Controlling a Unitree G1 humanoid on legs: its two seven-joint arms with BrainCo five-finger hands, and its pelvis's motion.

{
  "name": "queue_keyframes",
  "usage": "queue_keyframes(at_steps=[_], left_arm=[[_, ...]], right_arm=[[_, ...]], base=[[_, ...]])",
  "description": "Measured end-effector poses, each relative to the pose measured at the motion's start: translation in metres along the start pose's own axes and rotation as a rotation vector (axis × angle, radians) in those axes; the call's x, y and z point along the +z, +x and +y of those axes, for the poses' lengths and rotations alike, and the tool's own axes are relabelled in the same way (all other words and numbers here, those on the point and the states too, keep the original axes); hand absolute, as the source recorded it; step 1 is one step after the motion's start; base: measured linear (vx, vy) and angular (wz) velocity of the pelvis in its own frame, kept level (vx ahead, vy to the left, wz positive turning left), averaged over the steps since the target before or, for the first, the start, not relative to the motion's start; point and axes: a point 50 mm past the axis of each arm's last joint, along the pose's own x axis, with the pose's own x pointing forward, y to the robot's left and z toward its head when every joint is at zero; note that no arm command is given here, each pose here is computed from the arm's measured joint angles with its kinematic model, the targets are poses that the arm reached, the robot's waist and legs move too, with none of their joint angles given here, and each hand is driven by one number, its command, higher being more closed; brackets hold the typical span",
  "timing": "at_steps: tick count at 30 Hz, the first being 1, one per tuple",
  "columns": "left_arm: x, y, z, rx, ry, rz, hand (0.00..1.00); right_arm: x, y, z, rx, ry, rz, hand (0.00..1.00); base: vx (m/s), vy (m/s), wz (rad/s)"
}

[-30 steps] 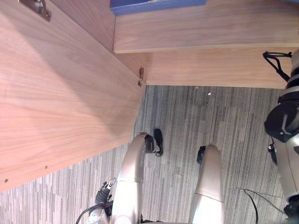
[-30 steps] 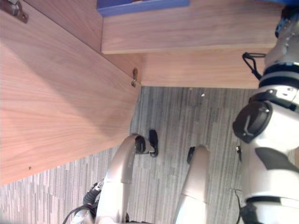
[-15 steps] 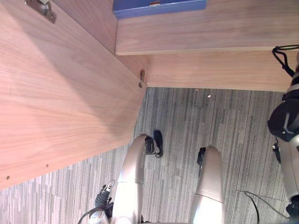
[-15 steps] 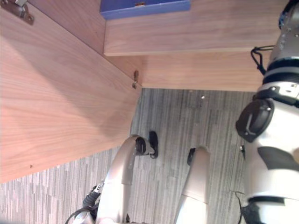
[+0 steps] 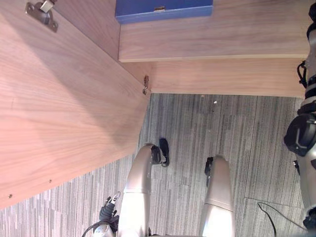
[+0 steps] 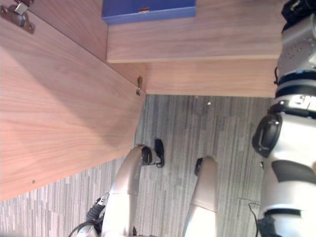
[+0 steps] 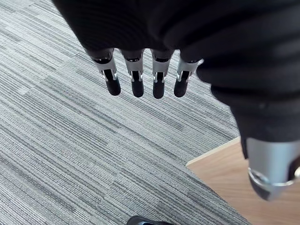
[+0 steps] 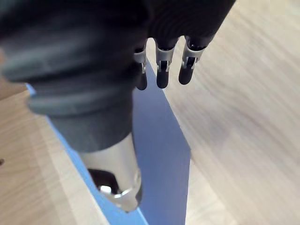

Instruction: Walk over to the cabinet, pick up the folder, carry it to the office cabinet, place the folder inside the office cabinet, then close the office cabinet door

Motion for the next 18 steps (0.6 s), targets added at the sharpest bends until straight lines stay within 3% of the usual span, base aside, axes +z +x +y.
queue_keyframes(at_steps=[12, 18], left_arm=[[0.009, 0.0, -0.003, -0.04, -0.006, -0.05, 0.0], [0.012, 0.0, -0.005, -0.072, -0.012, -0.062, 0.0]], right_arm=[[0.022, 0.006, -0.035, -0.066, -0.196, -0.036, 0.0], [0.051, 0.008, -0.059, -0.081, -0.525, -0.094, 0.0]], base=[[-0.03, 0.115, -0.02], [-0.05, 0.095, -0.01]])
